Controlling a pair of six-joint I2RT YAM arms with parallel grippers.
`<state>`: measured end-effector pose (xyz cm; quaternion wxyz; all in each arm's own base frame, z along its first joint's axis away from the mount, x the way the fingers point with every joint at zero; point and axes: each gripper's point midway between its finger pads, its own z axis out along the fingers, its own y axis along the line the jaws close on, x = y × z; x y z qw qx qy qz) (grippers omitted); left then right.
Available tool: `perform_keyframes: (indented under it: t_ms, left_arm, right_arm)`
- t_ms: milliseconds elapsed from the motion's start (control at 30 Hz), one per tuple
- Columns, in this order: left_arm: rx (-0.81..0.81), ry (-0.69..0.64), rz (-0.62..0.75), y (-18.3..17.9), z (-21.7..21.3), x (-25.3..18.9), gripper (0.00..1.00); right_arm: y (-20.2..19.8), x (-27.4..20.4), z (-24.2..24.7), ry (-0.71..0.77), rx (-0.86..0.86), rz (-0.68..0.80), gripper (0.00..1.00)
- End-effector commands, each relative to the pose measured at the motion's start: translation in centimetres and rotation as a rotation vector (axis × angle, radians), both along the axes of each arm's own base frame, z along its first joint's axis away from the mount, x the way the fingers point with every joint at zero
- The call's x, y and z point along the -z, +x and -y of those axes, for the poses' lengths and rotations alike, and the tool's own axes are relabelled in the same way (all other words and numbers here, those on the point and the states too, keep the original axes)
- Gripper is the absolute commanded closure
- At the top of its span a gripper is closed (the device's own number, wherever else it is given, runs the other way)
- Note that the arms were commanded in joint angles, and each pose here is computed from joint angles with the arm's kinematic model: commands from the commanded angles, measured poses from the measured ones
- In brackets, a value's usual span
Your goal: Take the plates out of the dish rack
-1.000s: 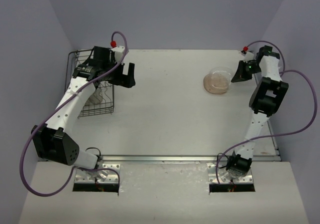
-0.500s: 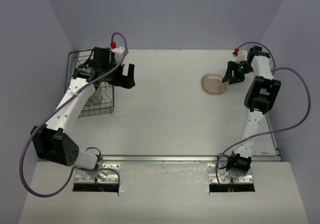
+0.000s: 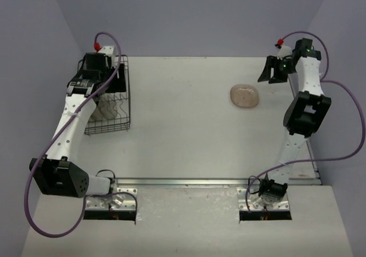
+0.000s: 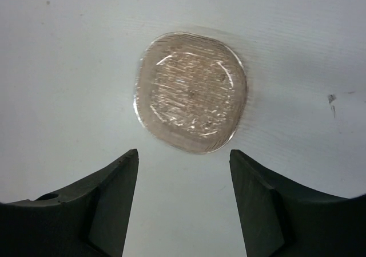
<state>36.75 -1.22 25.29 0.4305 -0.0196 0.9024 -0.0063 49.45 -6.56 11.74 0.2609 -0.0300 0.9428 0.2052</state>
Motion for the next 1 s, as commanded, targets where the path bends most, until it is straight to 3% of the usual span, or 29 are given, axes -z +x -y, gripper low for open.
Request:
perform_keyframes:
  t_ms: [0, 67, 133, 300, 433, 567, 733, 967]
  left_arm:
    - [-0.231, 0.108, 0.051, 0.3, -5.2, -1.4, 0.47]
    - [-0.310, 0.160, 0.017, 0.3, -7.5, -0.8, 0.59]
    - [-0.353, 0.203, -0.027, 0.7, -8.5, 0.3, 0.60]
    - [-0.452, 0.257, -0.095, 1.4, -11.0, 2.4, 0.66]
    - [-0.486, 0.274, -0.129, 1.6, -11.8, 3.5, 0.64]
    - [-0.530, 0.267, -0.171, 1.6, -12.9, 5.1, 0.62]
    - [-0.528, 0.227, -0.222, 1.5, -13.4, 7.2, 0.62]
    - [-0.499, 0.211, -0.282, 2.0, -13.0, 9.5, 0.67]
  right_arm:
    - [-1.7, -7.5, -4.7, -0.005, -0.108, 0.155, 0.35]
    - [-5.0, -7.4, -8.7, -0.019, -0.195, 0.146, 0.35]
    - [-7.1, -8.3, -11.8, -0.020, -0.246, 0.184, 0.34]
    - [-11.9, -5.7, -16.6, 0.027, -0.323, 0.121, 0.33]
    - [-14.2, -3.8, -17.7, 0.026, -0.344, 0.085, 0.31]
    - [-15.0, -3.4, -17.6, 0.016, -0.344, 0.085, 0.17]
    - [-15.2, -3.6, -17.7, 0.019, -0.347, 0.094, 0.05]
    - [-15.8, -3.1, -17.8, 0.029, -0.349, 0.081, 0.04]
